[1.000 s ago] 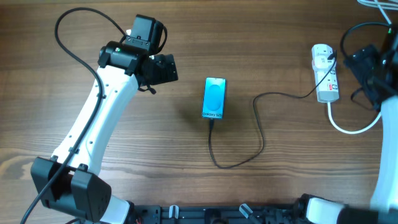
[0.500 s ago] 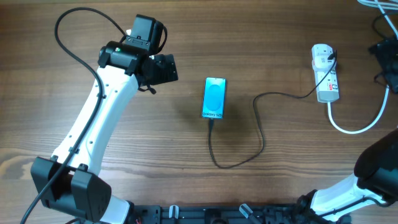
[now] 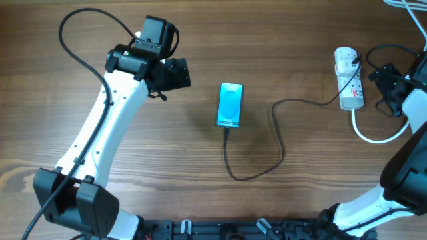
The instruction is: Plug charger to phone and switch on socket
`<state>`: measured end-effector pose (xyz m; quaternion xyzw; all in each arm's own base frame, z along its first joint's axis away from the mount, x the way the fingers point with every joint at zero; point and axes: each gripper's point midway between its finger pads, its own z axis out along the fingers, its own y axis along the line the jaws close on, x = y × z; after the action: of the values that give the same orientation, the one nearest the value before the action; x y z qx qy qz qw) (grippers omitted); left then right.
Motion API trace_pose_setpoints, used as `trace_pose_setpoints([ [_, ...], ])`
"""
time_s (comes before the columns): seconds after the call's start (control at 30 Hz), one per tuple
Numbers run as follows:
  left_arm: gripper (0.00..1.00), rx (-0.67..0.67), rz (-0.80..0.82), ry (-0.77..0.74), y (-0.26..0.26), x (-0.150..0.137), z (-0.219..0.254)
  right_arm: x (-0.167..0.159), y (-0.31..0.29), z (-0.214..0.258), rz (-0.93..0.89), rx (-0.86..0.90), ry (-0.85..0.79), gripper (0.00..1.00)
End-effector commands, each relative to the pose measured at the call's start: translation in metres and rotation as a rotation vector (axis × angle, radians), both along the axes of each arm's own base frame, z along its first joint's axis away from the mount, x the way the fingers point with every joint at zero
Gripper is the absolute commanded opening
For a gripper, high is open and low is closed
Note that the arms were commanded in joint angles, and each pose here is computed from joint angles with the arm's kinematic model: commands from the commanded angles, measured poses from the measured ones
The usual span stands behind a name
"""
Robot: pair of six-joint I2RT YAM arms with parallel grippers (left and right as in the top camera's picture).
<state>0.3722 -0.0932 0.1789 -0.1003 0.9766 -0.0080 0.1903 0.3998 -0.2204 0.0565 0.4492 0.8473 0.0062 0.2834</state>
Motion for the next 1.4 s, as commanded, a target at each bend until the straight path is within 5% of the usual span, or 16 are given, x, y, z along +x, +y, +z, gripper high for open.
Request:
trace_pose_setpoints([
  [0.0, 1.00, 0.008, 0.020, -0.004, 0.005, 0.002, 0.000, 0.002, 0.013, -0.026, 0.049, 0.014, 0.057, 1.00],
  [1.03, 1.00, 0.008, 0.020, -0.004, 0.005, 0.002, 0.000, 0.022, 0.029, -0.053, 0.124, -0.113, 0.131, 1.00],
  [1.37, 1.00, 0.008, 0.020, -0.004, 0.005, 0.002, 0.000, 0.022, 0.050, -0.058, 0.205, -0.026, 0.122, 0.99],
])
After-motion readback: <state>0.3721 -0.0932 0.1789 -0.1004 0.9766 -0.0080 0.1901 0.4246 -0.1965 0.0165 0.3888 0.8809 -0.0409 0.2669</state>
